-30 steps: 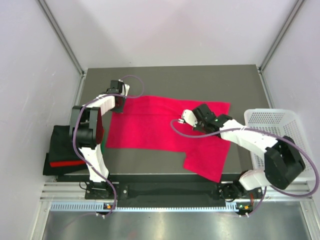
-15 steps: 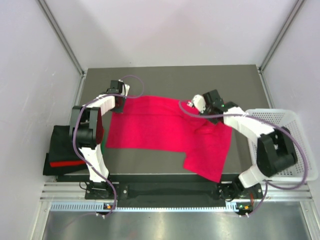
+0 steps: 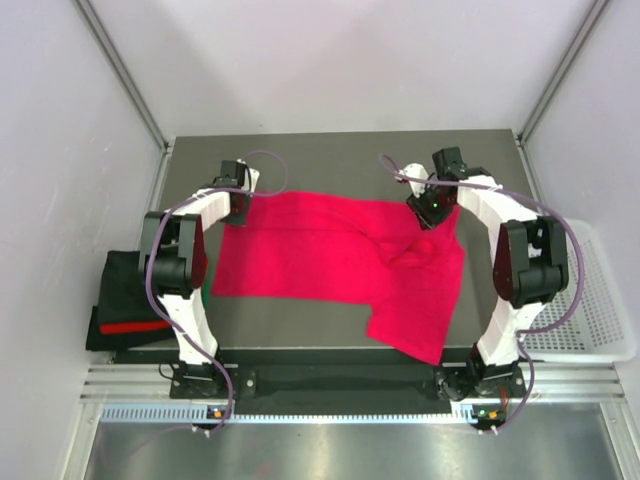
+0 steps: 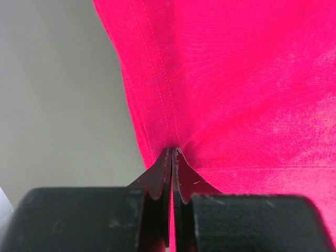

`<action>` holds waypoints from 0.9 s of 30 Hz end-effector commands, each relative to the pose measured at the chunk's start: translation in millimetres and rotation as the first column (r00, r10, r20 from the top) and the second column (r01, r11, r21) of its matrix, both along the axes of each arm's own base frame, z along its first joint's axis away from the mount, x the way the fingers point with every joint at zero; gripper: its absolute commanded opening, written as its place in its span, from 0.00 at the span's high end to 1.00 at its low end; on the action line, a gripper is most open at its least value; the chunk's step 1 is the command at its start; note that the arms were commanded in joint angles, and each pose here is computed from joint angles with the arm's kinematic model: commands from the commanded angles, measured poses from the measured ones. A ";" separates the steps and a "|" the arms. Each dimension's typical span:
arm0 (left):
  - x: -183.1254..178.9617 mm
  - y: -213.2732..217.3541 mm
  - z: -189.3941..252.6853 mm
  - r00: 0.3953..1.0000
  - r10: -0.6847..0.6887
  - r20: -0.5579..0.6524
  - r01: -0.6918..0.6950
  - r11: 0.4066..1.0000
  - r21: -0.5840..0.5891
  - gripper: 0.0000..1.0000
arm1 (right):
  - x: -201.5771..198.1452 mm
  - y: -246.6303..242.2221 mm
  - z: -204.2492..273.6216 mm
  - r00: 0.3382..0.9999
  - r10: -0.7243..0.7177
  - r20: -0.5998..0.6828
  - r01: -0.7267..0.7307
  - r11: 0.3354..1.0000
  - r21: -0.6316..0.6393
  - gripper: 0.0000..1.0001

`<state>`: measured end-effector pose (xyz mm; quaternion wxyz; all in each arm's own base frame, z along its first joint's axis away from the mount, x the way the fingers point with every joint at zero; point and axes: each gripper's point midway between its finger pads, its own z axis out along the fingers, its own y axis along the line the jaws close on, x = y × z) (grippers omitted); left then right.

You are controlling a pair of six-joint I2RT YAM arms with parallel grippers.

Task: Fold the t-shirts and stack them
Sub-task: Fold the tshirt

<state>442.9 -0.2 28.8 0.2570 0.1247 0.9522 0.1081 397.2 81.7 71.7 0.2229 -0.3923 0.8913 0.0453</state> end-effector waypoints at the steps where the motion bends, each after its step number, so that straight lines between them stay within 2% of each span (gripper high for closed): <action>1: -4.6 0.7 -4.5 1.000 -0.004 -0.022 0.004 1.000 -0.004 1.00 | -12.6 18.1 1.5 0.995 0.055 -0.080 -0.046 0.993 0.110 0.62; 11: -5.4 1.1 -3.5 1.000 -0.004 -0.019 0.004 1.000 -0.002 1.00 | -15.3 -1.3 -25.2 0.989 0.017 -0.146 -0.010 0.999 0.047 0.62; 18: -5.4 1.3 -3.5 1.000 -0.002 -0.019 0.002 1.000 -0.002 1.00 | -21.0 -1.7 -34.0 0.982 0.022 -0.187 -0.012 0.998 0.056 0.66; 20: -6.2 1.4 -3.5 1.000 -0.002 -0.020 0.002 1.000 -0.002 1.00 | -26.9 -1.4 -34.0 0.979 0.030 -0.200 -0.018 0.998 0.061 0.72; 22: -6.1 1.5 -3.4 1.000 -0.004 -0.021 0.004 1.000 -0.001 1.00 | -29.9 -2.1 -31.1 0.980 0.037 -0.198 -0.025 0.998 0.062 0.87; 27: -5.5 1.1 -2.4 1.000 -0.004 -0.018 0.004 1.000 -0.002 1.00 | -45.9 2.4 -5.0 0.985 0.062 -0.162 -0.047 0.994 0.097 0.92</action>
